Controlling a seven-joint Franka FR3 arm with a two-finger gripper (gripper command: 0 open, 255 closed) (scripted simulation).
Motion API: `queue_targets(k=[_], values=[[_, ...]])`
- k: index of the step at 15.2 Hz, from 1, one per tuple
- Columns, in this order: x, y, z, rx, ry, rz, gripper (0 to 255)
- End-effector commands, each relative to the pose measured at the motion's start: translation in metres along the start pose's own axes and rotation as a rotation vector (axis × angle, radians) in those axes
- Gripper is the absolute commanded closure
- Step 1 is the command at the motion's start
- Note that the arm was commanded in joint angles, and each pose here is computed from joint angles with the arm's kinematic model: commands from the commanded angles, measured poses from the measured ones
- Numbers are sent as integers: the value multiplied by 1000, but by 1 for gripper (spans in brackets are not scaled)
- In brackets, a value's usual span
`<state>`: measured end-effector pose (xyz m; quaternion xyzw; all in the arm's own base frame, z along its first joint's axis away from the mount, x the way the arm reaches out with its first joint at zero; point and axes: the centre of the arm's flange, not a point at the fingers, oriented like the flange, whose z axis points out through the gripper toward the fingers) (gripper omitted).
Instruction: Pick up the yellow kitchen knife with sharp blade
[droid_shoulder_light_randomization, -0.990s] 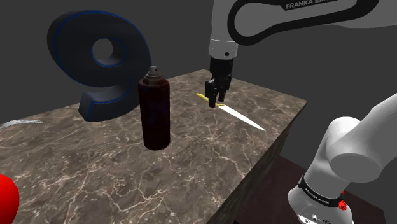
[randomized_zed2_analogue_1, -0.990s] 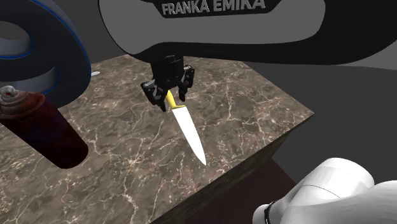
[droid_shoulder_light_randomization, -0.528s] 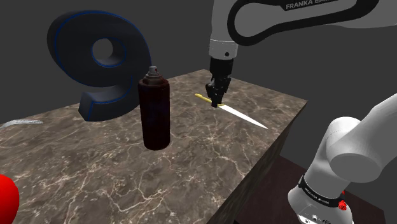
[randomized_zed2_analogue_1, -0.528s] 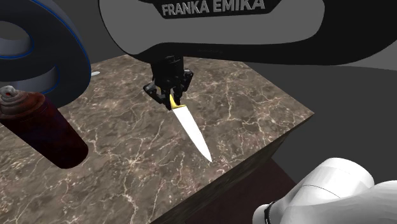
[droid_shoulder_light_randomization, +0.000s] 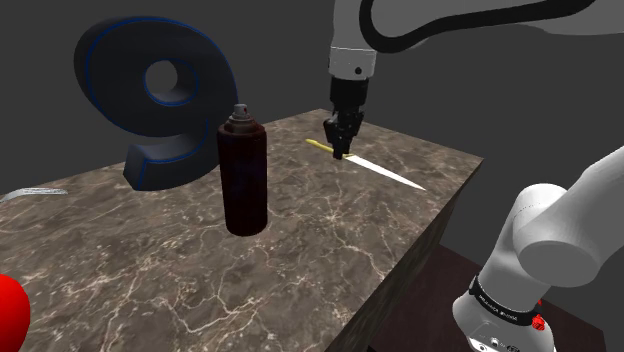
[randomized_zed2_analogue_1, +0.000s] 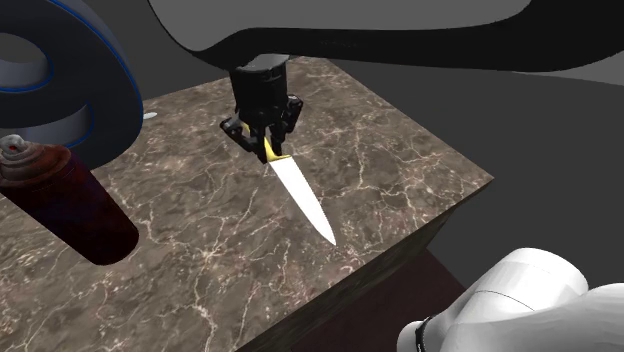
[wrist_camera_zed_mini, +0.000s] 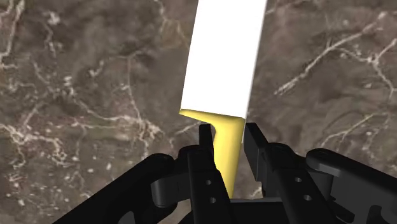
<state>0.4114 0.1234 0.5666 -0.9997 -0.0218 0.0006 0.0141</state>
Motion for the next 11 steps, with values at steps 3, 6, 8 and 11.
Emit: queue_targets(k=[3, 6, 8, 11], values=[[0, 0, -22, 0, 0, 0, 255], [0, -1, -37, 0, 0, 0, 255], [0, -1, -48, 0, 0, 0, 255], [0, -1, -54, 0, 0, 0, 255]])
